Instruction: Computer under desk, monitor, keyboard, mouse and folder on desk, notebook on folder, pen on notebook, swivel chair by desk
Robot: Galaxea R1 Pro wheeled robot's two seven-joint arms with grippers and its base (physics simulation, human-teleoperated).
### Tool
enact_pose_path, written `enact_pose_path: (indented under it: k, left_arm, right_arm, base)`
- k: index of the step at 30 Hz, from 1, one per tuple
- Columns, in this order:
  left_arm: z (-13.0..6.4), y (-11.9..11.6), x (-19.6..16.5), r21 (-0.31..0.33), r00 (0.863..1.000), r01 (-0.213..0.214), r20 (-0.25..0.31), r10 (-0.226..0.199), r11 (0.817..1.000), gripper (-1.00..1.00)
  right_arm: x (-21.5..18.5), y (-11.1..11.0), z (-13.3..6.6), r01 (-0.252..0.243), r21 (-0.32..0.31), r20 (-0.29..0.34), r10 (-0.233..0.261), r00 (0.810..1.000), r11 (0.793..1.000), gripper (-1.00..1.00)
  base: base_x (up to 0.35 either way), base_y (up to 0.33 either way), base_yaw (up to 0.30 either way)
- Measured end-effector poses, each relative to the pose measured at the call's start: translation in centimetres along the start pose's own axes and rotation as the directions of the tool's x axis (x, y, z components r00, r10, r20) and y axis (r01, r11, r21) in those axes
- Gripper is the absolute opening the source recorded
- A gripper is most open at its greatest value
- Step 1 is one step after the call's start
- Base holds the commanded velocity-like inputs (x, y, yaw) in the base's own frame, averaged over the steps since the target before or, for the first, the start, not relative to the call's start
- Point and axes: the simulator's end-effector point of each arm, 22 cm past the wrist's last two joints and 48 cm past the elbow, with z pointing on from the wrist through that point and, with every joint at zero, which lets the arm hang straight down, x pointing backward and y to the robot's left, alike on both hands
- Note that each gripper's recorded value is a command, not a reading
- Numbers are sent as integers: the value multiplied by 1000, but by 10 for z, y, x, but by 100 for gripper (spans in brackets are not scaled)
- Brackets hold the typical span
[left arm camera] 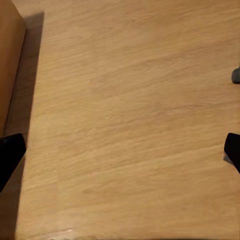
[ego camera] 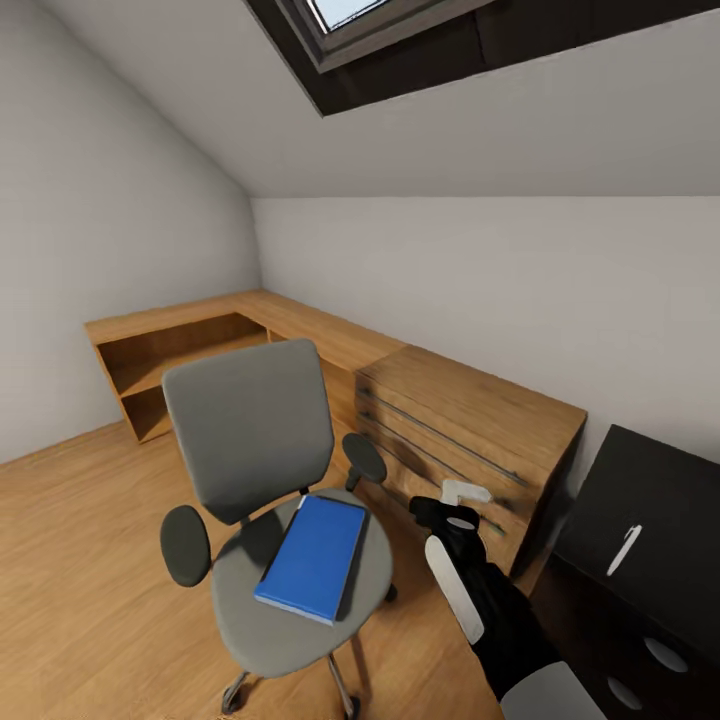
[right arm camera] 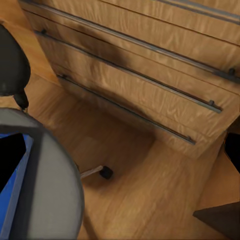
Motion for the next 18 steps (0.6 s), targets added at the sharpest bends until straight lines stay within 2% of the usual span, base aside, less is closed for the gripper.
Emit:
enact_pose_path:
  k: [6, 18]
  left_arm:
    - [-5, -6, 7, 4, 1000, 5, -15, -5, 1000, 100]
    - [-12, -10, 21, 5, 999, 1, -47, 0, 1000, 100]
  right_arm:
    - [3, 1, 3, -17, 2, 25, 17, 1000, 1000, 100]
    - [8, 3, 6, -15, 0, 25, 15, 1000, 1000, 100]
  base:
    - [0, 0, 274]
    - [0, 0, 265]
